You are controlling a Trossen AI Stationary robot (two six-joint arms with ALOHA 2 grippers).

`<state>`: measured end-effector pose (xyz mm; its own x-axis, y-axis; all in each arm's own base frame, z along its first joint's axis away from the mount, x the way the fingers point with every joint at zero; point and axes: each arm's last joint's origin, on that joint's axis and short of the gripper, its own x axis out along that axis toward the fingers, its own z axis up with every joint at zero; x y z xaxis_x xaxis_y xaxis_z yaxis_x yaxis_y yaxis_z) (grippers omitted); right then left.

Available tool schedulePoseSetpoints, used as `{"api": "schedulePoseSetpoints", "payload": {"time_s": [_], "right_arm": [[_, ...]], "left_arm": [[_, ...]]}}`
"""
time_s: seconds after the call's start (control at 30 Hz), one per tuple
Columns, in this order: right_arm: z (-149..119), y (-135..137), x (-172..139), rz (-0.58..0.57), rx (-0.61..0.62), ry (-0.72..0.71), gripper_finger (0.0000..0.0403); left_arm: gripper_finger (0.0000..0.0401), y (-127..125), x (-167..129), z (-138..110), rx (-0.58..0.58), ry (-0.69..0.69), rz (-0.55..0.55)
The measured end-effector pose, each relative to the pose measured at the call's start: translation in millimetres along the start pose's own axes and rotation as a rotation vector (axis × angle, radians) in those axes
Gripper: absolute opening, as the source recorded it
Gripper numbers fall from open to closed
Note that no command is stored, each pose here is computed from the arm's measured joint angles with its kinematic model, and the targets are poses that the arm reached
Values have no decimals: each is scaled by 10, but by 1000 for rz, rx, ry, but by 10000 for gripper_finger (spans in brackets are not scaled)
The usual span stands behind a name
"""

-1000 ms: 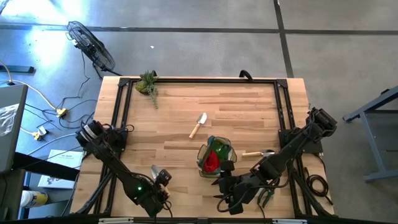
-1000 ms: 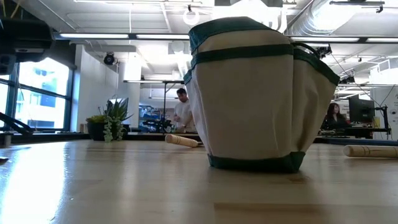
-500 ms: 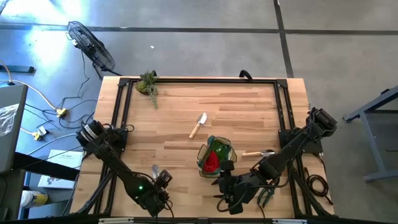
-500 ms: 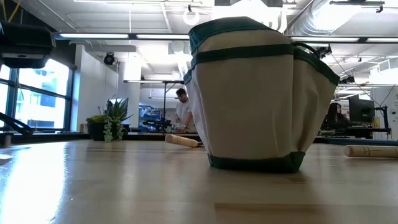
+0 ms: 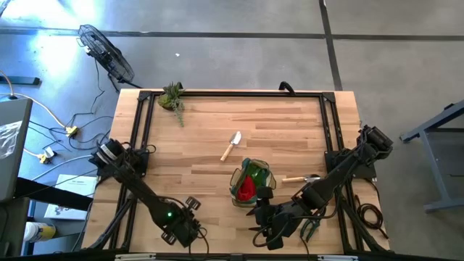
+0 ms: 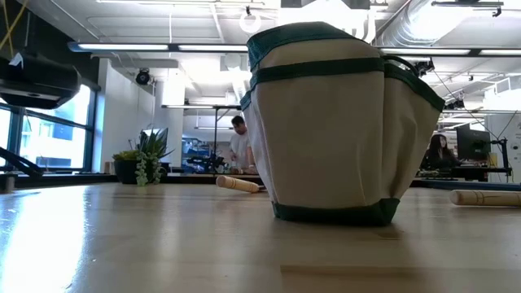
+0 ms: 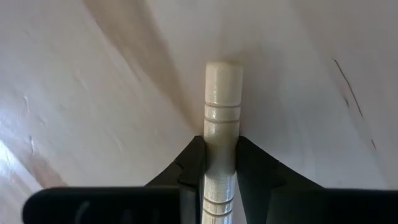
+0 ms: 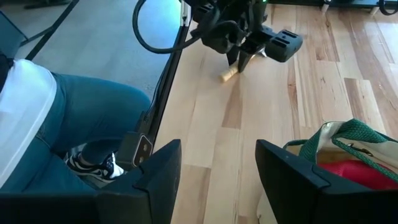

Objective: Pick & Place Garden tools in Gardening bag
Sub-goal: Put the bottom left trowel into the light brown gardening bag

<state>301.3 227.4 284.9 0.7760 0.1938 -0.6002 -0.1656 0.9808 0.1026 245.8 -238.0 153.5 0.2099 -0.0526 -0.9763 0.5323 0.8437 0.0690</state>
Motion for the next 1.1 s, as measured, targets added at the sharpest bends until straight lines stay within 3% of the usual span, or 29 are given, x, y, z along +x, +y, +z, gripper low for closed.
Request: {"api": "schedulePoseSetpoints", "payload": {"time_s": [0.2,0.33,0.47,0.67,0.83,0.97,1.1], "right_arm": [[0,0,-1,0,0,0,197],[0,0,-1,0,0,0,197],[12,5,-1,5,-1,-12,197],[50,85,-24,46,-33,-70,197],[40,225,-77,107,-81,-104,197],[24,326,-120,139,-106,-127,197],[44,388,-149,164,-124,-169,197]], "left_arm": [[54,38,-93,-105,-113,86,52],[54,78,-305,-166,-160,190,95],[54,88,-656,-78,-185,132,128],[54,54,-1347,-28,-152,-172,282],[54,-30,-1791,-282,-165,-543,471],[54,-55,-1834,-511,-197,-806,531],[54,8,-1597,-718,-208,-1037,514]]}}
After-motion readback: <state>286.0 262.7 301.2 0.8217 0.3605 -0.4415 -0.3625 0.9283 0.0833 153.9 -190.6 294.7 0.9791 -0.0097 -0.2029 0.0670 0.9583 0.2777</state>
